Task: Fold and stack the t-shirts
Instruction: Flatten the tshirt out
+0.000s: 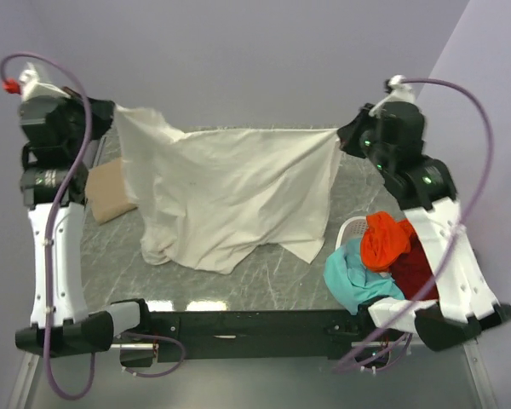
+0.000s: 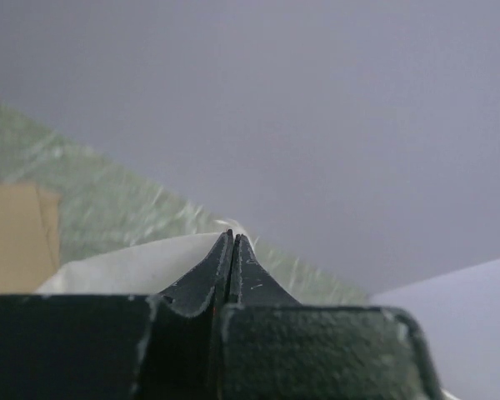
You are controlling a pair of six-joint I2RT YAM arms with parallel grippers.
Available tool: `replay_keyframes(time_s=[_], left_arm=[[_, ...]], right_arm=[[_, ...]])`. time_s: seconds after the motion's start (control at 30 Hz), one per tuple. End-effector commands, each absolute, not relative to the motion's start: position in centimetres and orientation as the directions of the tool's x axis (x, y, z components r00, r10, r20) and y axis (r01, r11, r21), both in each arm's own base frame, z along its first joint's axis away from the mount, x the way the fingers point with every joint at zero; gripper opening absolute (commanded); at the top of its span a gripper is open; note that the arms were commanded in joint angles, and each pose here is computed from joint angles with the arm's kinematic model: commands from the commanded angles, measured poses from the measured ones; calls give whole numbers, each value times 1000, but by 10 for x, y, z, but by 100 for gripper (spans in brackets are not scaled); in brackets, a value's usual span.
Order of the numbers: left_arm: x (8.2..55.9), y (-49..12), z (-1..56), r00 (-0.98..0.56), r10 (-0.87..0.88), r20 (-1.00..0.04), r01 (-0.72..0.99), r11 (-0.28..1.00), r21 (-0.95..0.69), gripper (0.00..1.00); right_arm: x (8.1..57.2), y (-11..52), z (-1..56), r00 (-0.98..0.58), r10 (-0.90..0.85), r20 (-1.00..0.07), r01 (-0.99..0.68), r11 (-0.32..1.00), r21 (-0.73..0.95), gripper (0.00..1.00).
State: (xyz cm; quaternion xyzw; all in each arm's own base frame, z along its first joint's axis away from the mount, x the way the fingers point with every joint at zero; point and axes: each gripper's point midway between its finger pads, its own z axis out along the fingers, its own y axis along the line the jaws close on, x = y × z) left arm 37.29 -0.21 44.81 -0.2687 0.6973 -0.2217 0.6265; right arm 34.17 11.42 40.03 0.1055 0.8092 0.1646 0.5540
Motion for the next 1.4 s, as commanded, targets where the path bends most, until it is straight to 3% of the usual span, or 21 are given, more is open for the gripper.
replay_keyframes(time_s=[0.0, 0.13, 0.3, 0.5, 0.6, 0.8, 1.0, 1.17, 1.37], left_arm=[[322, -4, 550, 141, -660, -738, 92, 751, -654, 0], [259, 8, 626, 367, -624, -690, 147, 772, -619, 0], [186, 11, 688, 563, -566, -602, 220, 805, -551, 1], [161, 2, 703, 597, -556, -579, 276, 820, -502, 1], [179, -4, 697, 563, -571, -597, 303, 815, -494, 1], [291, -11, 635, 332, -607, -722, 269, 795, -545, 1], [358, -16, 587, 169, -585, -793, 240, 805, -542, 1], [364, -18, 591, 152, -571, -807, 248, 812, -528, 1], [329, -21, 634, 257, -568, -782, 303, 816, -493, 1]], right_arm=[[301, 90, 485, -125, 371, -920, -93, 919, 383, 0], [245, 67, 546, 78, 408, -910, -182, 903, 389, 0], [196, 54, 592, 224, 429, -875, -270, 890, 367, 0], [175, 53, 621, 294, 467, -834, -343, 866, 364, 0], [188, 55, 619, 301, 467, -831, -328, 869, 370, 0], [273, 71, 556, 171, 396, -902, -183, 913, 366, 0], [327, 84, 503, 54, 359, -932, -96, 931, 353, 0], [335, 90, 508, 39, 356, -934, -104, 931, 350, 0], [321, 94, 538, 81, 372, -925, -174, 919, 355, 0]])
